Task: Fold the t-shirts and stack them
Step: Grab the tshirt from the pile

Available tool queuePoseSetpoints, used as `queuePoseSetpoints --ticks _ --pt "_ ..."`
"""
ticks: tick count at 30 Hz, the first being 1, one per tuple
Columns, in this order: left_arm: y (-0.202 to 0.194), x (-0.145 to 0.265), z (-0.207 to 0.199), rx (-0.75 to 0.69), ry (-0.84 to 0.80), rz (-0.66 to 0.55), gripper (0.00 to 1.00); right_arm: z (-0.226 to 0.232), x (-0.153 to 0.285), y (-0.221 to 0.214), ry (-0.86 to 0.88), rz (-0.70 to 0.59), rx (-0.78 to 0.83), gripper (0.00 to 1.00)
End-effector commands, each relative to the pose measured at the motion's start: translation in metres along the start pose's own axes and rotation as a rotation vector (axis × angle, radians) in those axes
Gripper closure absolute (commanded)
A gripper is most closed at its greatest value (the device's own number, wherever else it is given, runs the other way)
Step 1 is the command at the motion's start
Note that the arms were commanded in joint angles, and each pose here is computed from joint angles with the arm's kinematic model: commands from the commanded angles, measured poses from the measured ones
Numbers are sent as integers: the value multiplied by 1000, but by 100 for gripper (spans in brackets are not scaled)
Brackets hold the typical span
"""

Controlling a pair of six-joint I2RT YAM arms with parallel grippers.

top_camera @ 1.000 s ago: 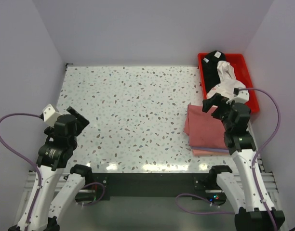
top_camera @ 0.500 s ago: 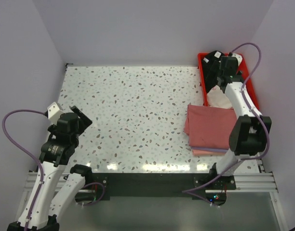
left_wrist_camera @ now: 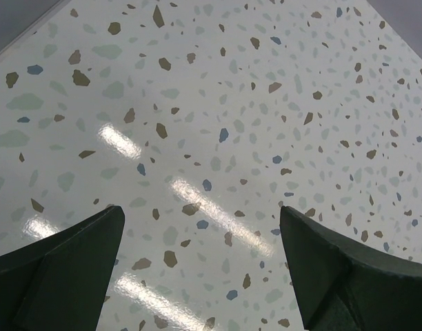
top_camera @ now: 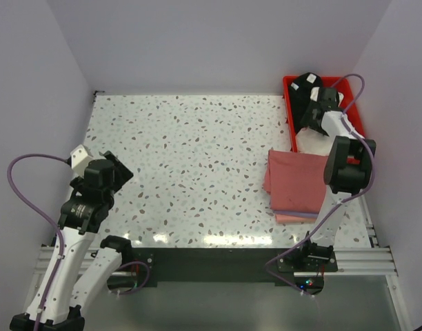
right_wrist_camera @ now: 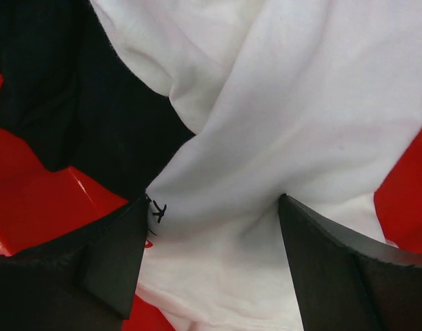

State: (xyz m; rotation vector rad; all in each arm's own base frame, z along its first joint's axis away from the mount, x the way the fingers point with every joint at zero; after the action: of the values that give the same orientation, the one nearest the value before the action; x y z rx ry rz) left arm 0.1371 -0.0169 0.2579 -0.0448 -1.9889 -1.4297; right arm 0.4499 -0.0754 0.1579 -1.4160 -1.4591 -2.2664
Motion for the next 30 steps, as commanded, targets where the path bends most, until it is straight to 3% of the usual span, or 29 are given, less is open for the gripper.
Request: queuePoseSetpoints --ticks 1,2,6,14,30 --pt "6 -2 -4 4 -19 -27 0 9 -2 25 84 -80 -29 23" --pt "6 -2 -4 3 -20 -25 0 8 -5 24 89 -71 -29 27" --pt "6 -1 -3 13 -12 -30 0 7 2 23 111 -64 -42 70" --pt "6 -1 -5 16 -29 -27 0 -6 54 42 123 -190 -50 100" --pt "-4 -11 -17 24 -124 24 0 -18 210 96 323 -508 -122 100"
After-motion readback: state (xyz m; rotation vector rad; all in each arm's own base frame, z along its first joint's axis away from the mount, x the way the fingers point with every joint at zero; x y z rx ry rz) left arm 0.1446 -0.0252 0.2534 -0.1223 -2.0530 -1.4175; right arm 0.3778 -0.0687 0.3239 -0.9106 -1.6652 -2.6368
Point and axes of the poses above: each gripper's point midway between its finger pads, its own x axis back along the fingers, its own z axis along the line the jaws close on, y = z × x, the point moved 10 cm from there along x, back along the fingers, and after that the axes turned 11 degrees about -x, right-handed, at the moved point
